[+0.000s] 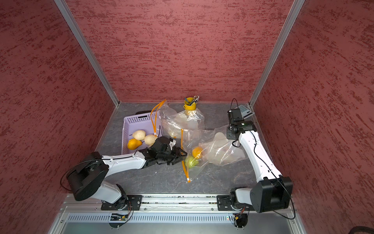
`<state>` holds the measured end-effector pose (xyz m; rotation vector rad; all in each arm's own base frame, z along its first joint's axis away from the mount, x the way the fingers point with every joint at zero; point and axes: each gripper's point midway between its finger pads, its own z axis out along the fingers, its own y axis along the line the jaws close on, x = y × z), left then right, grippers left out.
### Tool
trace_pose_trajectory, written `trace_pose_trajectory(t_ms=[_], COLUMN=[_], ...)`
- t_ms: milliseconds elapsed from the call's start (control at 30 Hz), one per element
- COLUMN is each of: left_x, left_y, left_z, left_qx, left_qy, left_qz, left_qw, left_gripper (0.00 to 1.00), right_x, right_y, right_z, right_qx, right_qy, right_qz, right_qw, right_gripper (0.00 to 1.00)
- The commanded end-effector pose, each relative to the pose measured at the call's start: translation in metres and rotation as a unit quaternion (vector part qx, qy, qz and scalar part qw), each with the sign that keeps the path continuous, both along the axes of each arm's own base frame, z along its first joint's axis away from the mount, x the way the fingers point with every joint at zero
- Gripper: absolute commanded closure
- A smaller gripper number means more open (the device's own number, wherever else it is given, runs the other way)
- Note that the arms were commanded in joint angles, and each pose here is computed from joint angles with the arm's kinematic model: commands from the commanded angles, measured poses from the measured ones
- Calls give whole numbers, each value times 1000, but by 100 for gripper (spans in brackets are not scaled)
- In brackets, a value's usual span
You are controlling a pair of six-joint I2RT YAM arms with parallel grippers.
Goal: Open the zip-top bag and take out the pear
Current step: Pick up the pear from the zipper food storage bag.
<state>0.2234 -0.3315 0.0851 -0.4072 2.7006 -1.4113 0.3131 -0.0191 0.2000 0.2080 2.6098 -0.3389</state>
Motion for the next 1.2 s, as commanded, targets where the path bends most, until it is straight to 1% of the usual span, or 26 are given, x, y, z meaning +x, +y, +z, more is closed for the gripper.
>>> trace_pose_trajectory(t_ms=[0,33,133,167,200,300,333,367,400,433,467,500,533,567,633,700,767,833,900,967,1033,1100,1167], left_x=[-18,-22,-28,-28,-27,-20,-18,-14,-12,-11,-9,-8,-7,-6,-4,-1,-1,-1,-1,-3,-5,-9,-13], left_y=[3,9,32,39,46,51,48,45,41,39,36,36,34,33,34,25,20,16,8,0,-4,-7,-9], left_z=[-14,-17,-20,-17,-13,8,15,19,22,20,17,13,11,8,0,-3,-5,-5,2,14,23,31,28], left_qx=[8,16,41,45,51,50,49,48,49,56,65,78,83,89,106,98,101,97,85,78,80,81,87], left_qy=[24,27,31,21,11,-23,-33,-40,-44,-42,-40,-37,-38,-40,-34,-35,-34,-38,-47,-61,-69,-80,-71], left_qz=[-27,-24,-6,1,11,22,17,12,5,-2,-13,-21,-28,-37,-43,-55,-65,-70,-80,-96,-111,-126,-142], left_qw=[999,999,999,999,999,998,998,998,998,998,997,996,995,995,993,993,992,992,992,990,988,985,983], left_gripper=[48,48,46,45,44,43,43,43,45,48,54,60,64,65,65,63,63,63,60,55,53,47,47], right_x=[2,2,2,2,2,2,1,0,-1,-2,-3,-4,-5,-6,-10,-13,-17,-21,-24,-28,-27,-27,-29], right_y=[1,1,2,3,2,6,7,7,9,11,12,14,15,16,15,20,22,37,63,94,104,107,111], right_z=[3,1,-1,0,0,3,5,9,13,19,27,35,43,52,68,82,98,115,123,110,87,54,20], right_qx=[14,16,37,41,46,61,65,69,77,85,94,102,105,108,110,123,135,172,237,306,321,334,344], right_qy=[-17,-17,-21,-23,-25,-28,-31,-38,-46,-56,-68,-79,-87,-95,-106,-115,-133,-154,-156,-120,-104,-82,-51], right_qz=[-9,-10,-12,-12,-13,-9,-9,-7,-5,-1,2,7,11,14,13,21,18,44,85,126,124,111,101], right_qw=[1000,1000,999,999,999,998,997,997,996,995,993,992,991,989,988,985,982,972,955,936,933,933,932], right_gripper=[94,89,78,77,73,45,33,26,20,17,14,12,10,9,8,7,6,5,6,11,12,13,15])
